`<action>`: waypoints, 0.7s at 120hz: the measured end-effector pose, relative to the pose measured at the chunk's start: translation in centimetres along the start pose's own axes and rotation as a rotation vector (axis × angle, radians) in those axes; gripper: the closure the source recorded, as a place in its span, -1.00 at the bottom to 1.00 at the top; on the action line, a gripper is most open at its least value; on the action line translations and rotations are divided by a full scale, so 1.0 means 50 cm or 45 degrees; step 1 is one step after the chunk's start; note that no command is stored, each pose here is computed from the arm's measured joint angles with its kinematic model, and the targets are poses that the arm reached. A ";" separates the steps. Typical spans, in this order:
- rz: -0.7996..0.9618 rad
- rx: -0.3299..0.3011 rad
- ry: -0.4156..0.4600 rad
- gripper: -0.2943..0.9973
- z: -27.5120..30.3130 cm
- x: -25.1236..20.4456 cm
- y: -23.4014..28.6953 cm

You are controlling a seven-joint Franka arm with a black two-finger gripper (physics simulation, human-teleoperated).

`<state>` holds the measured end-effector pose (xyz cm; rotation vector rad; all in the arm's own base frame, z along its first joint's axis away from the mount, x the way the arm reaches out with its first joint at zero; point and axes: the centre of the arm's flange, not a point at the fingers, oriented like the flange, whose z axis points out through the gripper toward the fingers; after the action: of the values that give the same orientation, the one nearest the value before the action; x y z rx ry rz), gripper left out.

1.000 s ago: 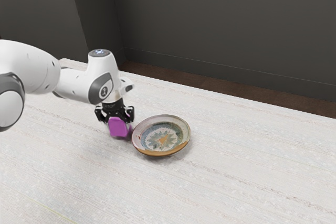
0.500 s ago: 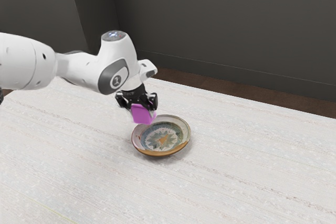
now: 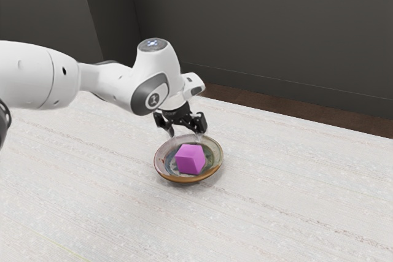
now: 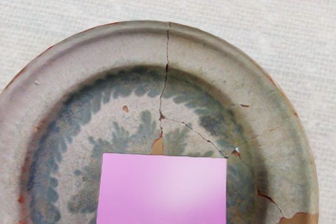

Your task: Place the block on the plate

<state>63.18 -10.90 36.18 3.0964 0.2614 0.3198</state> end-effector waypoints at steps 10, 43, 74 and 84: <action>0.011 -0.014 0.036 -0.47 -0.055 0.007 -0.009; 0.134 -0.005 -0.052 -0.52 -0.239 0.005 -0.061; 0.265 0.007 -0.131 -0.54 -0.415 0.045 -0.093; 0.293 0.009 -0.163 -0.54 -0.443 0.048 -0.113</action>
<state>60.04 -4.94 58.16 3.1395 -0.0968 0.1219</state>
